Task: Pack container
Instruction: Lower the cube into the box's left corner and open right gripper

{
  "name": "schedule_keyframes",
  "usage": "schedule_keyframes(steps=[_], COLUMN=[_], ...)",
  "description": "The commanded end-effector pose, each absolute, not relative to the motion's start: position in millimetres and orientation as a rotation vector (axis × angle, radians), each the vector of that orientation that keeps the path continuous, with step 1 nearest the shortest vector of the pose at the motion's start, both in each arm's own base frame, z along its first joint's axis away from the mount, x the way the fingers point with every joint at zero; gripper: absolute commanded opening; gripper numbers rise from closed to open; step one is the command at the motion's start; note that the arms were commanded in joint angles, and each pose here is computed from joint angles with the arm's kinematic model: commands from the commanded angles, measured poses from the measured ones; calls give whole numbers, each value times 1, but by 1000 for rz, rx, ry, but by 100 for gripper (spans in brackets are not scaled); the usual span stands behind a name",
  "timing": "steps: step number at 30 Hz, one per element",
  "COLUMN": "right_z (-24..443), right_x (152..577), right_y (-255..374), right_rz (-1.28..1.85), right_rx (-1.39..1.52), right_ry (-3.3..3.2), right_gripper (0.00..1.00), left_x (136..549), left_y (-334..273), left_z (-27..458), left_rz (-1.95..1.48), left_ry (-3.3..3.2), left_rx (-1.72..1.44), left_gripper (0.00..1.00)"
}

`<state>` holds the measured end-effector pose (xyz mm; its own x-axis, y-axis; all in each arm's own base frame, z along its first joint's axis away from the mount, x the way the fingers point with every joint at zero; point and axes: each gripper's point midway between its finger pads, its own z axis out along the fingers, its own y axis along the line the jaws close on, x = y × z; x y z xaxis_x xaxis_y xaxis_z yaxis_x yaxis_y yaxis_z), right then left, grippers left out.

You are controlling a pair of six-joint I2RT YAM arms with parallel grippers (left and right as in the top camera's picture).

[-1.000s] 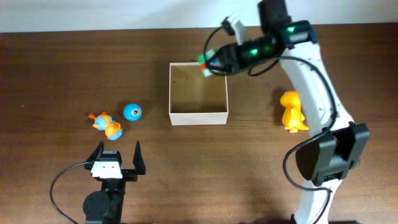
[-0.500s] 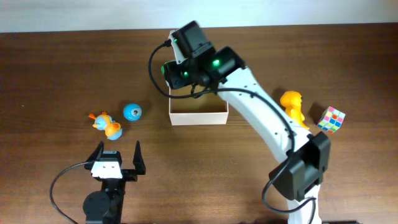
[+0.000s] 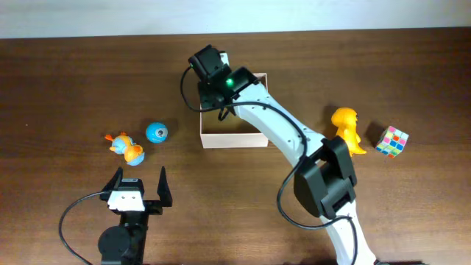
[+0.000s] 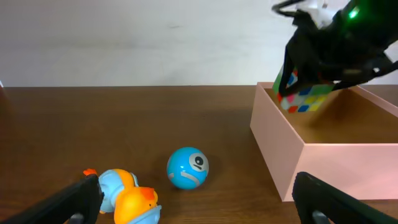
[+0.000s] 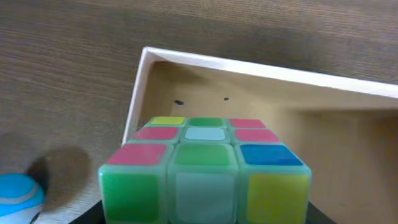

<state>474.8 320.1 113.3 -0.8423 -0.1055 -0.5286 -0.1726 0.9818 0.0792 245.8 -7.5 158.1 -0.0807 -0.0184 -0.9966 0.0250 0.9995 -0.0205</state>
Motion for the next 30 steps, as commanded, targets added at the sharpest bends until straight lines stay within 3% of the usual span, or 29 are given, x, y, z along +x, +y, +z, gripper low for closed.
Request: schedule_keyframes(steps=[1,28,30], right_z=[121,91,92], right_x=[483,495,496], right_y=[319,328,328], right_rz=[159,189,191], right_rx=[-152,-54,-53], right_ry=[2543,2541,2539], right_gripper=[50,51,55], left_x=[246,246,246], left_y=[-6,-6,-6], left_z=[157,157,157], left_rz=[-18,-18,-18], left_ry=[1649,1649,1649], left_rx=[11,11,11], left_gripper=[99,99,99])
